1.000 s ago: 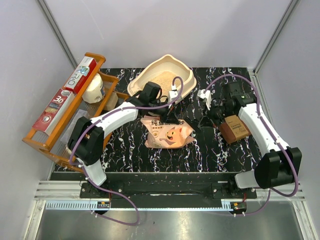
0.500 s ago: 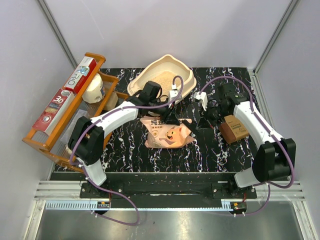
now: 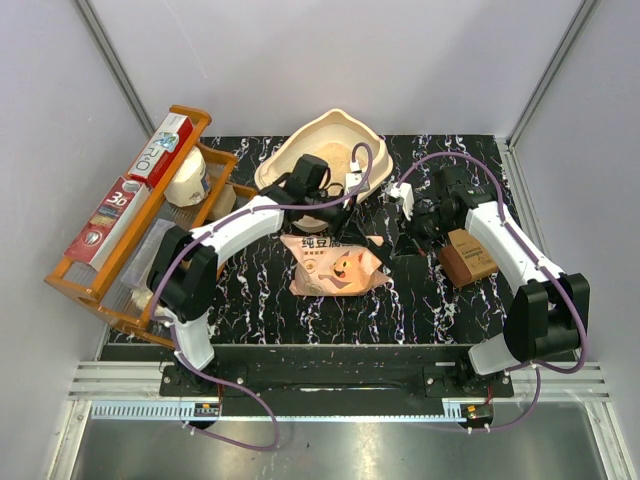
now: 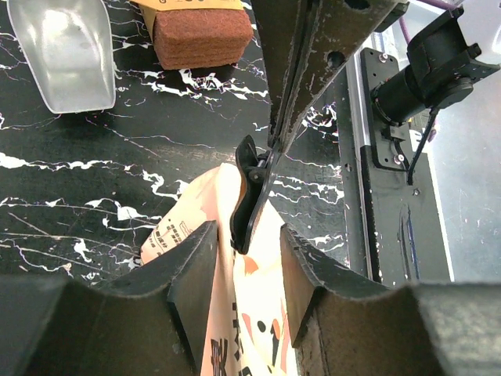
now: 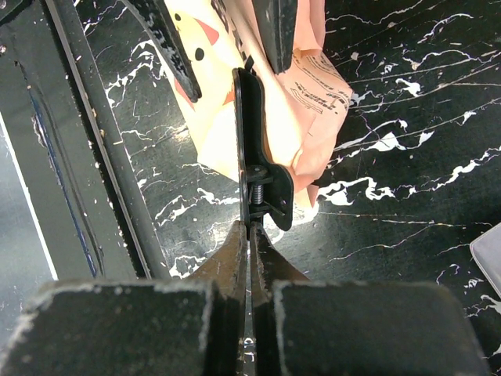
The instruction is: Fill the litter box with clean litter
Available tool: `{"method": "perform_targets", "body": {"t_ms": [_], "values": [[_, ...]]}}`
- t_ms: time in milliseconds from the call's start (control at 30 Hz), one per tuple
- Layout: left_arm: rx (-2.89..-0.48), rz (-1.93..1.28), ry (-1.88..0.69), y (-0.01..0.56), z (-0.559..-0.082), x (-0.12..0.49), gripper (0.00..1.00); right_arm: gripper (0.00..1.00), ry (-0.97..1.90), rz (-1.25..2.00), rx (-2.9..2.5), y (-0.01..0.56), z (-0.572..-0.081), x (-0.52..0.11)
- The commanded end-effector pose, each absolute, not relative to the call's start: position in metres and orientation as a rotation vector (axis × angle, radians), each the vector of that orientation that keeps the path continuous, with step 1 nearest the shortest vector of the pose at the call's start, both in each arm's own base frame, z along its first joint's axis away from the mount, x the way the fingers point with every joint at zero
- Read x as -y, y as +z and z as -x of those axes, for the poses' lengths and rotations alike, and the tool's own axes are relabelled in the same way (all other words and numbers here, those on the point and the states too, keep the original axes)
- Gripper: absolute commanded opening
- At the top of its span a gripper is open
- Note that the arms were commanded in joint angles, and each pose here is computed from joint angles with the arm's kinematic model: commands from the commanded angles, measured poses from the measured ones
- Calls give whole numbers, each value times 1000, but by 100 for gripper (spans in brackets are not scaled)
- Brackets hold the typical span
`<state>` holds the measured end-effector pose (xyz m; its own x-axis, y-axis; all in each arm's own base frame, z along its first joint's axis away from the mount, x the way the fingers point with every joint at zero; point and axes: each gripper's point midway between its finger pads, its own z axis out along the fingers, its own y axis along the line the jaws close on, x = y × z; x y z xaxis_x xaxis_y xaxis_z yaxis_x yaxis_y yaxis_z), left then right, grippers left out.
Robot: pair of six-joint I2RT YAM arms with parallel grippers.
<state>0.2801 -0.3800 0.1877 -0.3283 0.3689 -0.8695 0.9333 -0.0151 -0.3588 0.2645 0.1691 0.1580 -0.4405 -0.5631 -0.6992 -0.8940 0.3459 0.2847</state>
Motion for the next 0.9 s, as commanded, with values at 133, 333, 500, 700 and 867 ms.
{"method": "perform_targets", "body": {"t_ms": [133,333,500,700,867], "values": [[-1612,-1394,-1401,200,-276,398,38,0,827,1270,-2071,171,-277,-171],[-1610,-1398,-1411,197,-276,400,14,0,824,1270,-2070,171,-277,-171],[-1599,-1405,-1400,198,-276,398,0,13,809,1251,-2092,171,-278,-168],[-1573,-1431,-1349,200,-277,396,0,52,763,1264,-2059,178,-262,-154],[-1504,-1474,-1282,205,-276,396,0,62,813,1274,-2036,176,-245,-156]]}}
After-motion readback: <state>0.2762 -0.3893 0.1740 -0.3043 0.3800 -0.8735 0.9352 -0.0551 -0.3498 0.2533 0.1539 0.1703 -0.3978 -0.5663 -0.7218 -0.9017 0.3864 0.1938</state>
